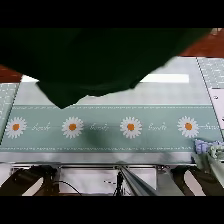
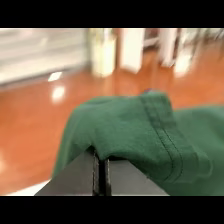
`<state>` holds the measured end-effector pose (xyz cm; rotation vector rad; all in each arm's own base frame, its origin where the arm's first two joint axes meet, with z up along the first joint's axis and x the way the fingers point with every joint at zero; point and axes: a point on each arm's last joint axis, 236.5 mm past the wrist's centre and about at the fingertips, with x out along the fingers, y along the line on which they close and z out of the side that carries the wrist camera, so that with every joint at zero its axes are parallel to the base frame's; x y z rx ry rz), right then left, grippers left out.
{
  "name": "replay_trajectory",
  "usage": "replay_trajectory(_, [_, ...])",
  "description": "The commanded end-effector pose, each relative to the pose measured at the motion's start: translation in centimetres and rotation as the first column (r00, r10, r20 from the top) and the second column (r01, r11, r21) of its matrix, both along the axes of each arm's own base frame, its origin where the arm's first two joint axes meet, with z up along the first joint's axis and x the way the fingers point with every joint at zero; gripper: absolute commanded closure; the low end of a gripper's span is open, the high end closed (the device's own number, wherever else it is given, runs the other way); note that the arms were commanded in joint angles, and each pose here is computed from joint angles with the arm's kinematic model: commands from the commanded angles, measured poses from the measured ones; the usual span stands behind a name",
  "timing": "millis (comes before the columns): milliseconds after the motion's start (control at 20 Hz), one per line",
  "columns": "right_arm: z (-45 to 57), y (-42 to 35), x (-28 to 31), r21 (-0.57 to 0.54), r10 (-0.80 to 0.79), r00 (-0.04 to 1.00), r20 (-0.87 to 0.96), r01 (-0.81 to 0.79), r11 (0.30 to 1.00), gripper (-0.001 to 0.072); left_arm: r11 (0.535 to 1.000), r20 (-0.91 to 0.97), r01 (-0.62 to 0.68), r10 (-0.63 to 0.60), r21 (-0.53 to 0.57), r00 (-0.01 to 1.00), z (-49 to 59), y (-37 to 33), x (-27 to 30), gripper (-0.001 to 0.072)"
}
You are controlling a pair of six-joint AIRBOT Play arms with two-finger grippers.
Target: Fold the shirts.
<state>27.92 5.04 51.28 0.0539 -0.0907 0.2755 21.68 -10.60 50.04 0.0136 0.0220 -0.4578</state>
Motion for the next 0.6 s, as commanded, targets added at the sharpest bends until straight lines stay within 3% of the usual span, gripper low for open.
replay_trajectory(0, [1.1, -0.3, -4.4, 0.015, -0.064, 0.998, 0.021, 0.063, 0.998, 0.0682, 0.987, -0.020, 0.128, -0.131, -0.092, 0.991, 0.5, -1.3, -5.7, 0.0681])
replay_trajectory(300, [-3.8, -3.2, -4.6, -0.075, -0.198, 0.966, -0.169, 0.188, 0.979, 0.0682, 0.991, -0.393, 0.099, -0.129, -0.094, 0.910, -7.6, -1.5, -6.6, 0.0681])
replay_trajectory(450, [-8.4, -5.7, -0.1, -0.123, -0.250, 0.907, -0.337, 0.221, 0.967, 0.0682, 0.995, -0.537, 0.083, -0.098, -0.052, 0.838, -12.6, -2.2, -4.1, 0.0681])
replay_trajectory(550, [-11.4, -6.2, 4.9, -0.096, -0.207, 0.878, -0.432, 0.183, 0.978, 0.0682, 0.998, -0.632, 0.058, -0.050, -0.008, 0.773, -17.0, -2.4, -1.6, 0.0680])
